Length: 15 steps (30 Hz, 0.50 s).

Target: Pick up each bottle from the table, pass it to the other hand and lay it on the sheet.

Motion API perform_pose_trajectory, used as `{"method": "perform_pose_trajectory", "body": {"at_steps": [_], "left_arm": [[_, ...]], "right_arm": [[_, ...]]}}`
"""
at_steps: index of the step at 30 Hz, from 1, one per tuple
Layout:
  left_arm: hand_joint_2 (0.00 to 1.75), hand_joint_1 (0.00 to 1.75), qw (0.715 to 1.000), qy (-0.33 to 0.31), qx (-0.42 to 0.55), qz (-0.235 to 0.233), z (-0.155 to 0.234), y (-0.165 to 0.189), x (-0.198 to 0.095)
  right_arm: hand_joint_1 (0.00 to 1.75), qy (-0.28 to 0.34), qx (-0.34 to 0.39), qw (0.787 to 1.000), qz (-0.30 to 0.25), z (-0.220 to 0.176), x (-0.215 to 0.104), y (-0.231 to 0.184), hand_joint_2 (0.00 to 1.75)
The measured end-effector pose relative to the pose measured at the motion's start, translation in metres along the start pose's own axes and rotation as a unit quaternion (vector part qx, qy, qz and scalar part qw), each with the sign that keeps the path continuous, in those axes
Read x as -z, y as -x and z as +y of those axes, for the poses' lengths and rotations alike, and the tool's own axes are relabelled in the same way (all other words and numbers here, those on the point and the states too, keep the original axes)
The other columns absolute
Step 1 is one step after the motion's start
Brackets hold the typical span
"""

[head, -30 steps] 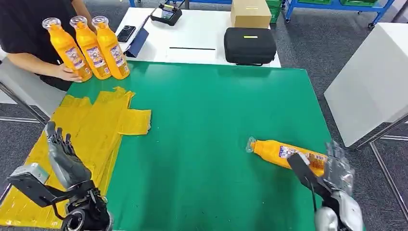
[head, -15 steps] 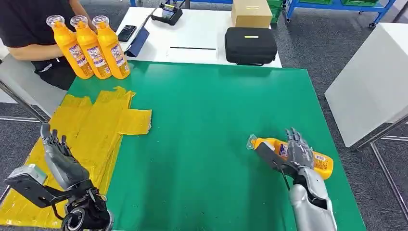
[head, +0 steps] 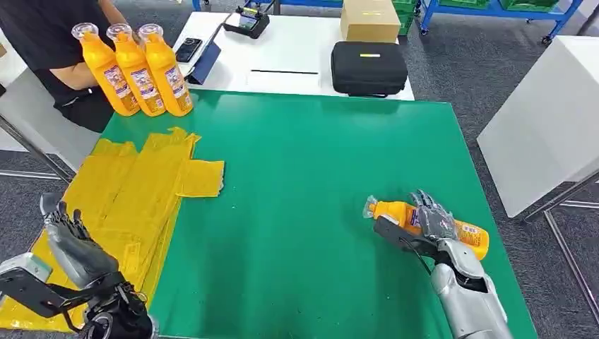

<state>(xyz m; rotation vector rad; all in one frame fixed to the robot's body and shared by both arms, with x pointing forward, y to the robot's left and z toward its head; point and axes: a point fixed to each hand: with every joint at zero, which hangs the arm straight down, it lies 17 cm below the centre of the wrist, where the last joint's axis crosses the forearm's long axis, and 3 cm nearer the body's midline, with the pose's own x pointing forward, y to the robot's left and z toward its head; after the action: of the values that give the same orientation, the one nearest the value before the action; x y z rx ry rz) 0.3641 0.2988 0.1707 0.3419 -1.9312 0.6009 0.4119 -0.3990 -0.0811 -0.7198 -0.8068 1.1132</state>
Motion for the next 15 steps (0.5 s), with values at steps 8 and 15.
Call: {"method": "perform_pose_trajectory", "body": {"at_steps": [8, 15], "left_arm": [[0.00, 0.00, 1.000, -0.016, 0.005, 0.001, 0.021, -0.006, -0.005], [0.00, 0.00, 1.000, -0.019, 0.004, -0.003, 0.025, -0.011, -0.005]], "right_arm": [[0.00, -0.014, -0.028, 0.999, 0.034, 0.001, -0.042, 0.056, 1.75], [0.00, -0.006, -0.048, 0.998, 0.039, -0.002, -0.062, 0.070, 1.75]]}}
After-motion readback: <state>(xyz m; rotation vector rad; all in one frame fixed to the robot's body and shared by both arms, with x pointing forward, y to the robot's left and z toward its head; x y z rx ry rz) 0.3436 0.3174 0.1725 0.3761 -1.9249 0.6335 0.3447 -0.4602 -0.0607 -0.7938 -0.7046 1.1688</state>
